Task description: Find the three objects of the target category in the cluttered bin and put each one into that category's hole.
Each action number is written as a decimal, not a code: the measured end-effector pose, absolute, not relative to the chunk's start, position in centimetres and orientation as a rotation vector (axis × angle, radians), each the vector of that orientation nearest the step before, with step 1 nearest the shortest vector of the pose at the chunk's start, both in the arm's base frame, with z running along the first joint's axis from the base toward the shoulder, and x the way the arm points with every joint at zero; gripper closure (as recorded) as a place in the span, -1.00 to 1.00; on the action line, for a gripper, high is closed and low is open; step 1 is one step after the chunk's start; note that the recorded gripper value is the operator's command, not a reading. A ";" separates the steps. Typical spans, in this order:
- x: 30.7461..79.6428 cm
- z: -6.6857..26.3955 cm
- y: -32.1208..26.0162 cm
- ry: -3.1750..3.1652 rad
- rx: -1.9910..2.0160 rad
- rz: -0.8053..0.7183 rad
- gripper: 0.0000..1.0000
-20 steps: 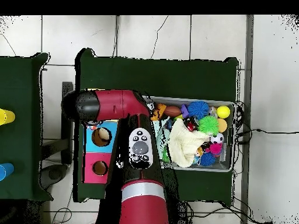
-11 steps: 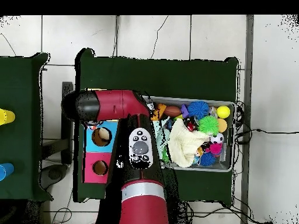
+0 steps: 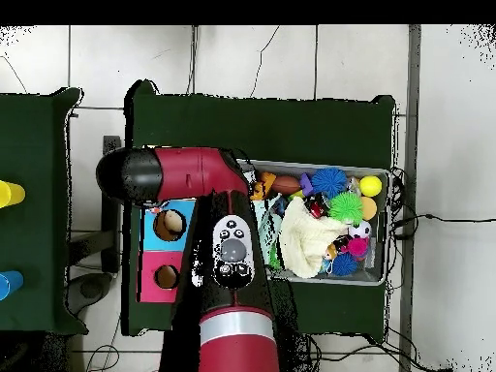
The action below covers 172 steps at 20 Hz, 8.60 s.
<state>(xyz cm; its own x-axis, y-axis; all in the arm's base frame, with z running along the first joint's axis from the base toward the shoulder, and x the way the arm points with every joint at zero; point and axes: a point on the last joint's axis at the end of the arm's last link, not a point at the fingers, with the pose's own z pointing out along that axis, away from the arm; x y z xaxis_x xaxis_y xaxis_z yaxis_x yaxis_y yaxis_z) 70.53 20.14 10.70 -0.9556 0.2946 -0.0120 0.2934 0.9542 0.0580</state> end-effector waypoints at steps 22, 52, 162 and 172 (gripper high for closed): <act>71.0 15.7 19.3 3.103 0.498 0.096 1.00; 63.1 9.1 8.7 3.242 0.559 -0.232 1.00; 66.9 -1.2 3.1 3.071 0.515 -0.233 -1.00; 66.5 -0.8 1.3 3.077 0.476 -0.287 -1.00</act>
<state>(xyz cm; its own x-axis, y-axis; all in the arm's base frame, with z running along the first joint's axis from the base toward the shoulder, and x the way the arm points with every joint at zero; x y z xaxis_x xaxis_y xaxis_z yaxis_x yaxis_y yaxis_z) 66.48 1.29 -0.83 -0.9535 0.2983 -0.0420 0.3009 0.9367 -0.1788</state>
